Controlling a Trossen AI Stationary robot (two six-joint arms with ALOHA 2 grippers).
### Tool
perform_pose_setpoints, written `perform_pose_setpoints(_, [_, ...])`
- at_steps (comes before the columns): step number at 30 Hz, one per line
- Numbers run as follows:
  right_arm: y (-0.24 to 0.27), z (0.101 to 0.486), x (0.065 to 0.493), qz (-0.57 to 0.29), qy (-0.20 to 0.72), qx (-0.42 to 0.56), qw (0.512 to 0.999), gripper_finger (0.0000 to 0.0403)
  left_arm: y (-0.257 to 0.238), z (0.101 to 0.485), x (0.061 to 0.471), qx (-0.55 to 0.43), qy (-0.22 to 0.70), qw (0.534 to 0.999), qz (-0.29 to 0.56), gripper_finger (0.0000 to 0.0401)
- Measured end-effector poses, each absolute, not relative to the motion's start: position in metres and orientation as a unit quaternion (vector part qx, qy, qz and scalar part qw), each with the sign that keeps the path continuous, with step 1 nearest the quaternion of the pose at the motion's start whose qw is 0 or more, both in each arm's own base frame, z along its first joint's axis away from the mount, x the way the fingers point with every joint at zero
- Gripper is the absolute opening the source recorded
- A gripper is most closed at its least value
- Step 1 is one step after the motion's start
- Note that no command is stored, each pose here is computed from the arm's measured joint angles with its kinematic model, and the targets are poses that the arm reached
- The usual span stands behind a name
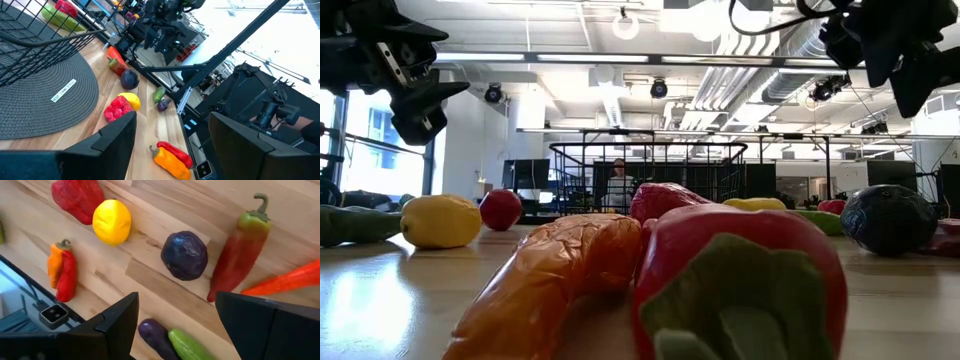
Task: Build produce basket
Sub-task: Put the dark red pepper into the wire basket
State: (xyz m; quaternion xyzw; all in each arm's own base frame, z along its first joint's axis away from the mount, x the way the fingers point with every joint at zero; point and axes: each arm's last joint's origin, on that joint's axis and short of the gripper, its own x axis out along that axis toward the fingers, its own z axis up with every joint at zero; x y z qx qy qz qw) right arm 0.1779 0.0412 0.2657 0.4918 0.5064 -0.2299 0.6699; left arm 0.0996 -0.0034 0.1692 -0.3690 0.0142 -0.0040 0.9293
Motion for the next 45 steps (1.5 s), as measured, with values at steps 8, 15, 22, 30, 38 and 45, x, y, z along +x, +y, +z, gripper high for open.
perform_pose_setpoints(8, [0.051, 0.248, 0.193, -0.26, 0.531, 0.466, 0.658, 0.0248, -0.003, 0.169, 0.1, -0.369, 0.014, 0.929, -0.004, 0.0241])
perform_pose_setpoints(15, [0.058, 0.235, 0.196, -0.321, 0.536, 0.446, 0.641, 0.0248, -0.003, 0.169, 0.1, -0.369, 0.014, 0.929, -0.004, 0.0241])
perform_pose_setpoints(22, [0.055, 0.225, 0.195, -0.406, 0.515, 0.421, 0.627, 0.0248, -0.003, 0.169, 0.1, -0.369, 0.014, 0.929, -0.002, 0.0241])
perform_pose_setpoints(30, [0.048, 0.195, 0.194, -0.477, 0.511, 0.42, 0.579, 0.0248, -0.003, 0.169, 0.1, -0.369, 0.009, 0.929, 0.009, 0.0241])
perform_pose_setpoints(38, [0.043, 0.173, 0.194, -0.48, 0.49, 0.448, 0.574, 0.0248, -0.003, 0.169, 0.1, -0.369, 0.009, 0.929, 0.009, 0.0241])
perform_pose_setpoints(45, [0.041, 0.162, 0.192, -0.472, 0.481, 0.46, 0.578, 0.0248, -0.003, 0.169, 0.1, -0.369, 0.009, 0.929, 0.009, 0.0241])
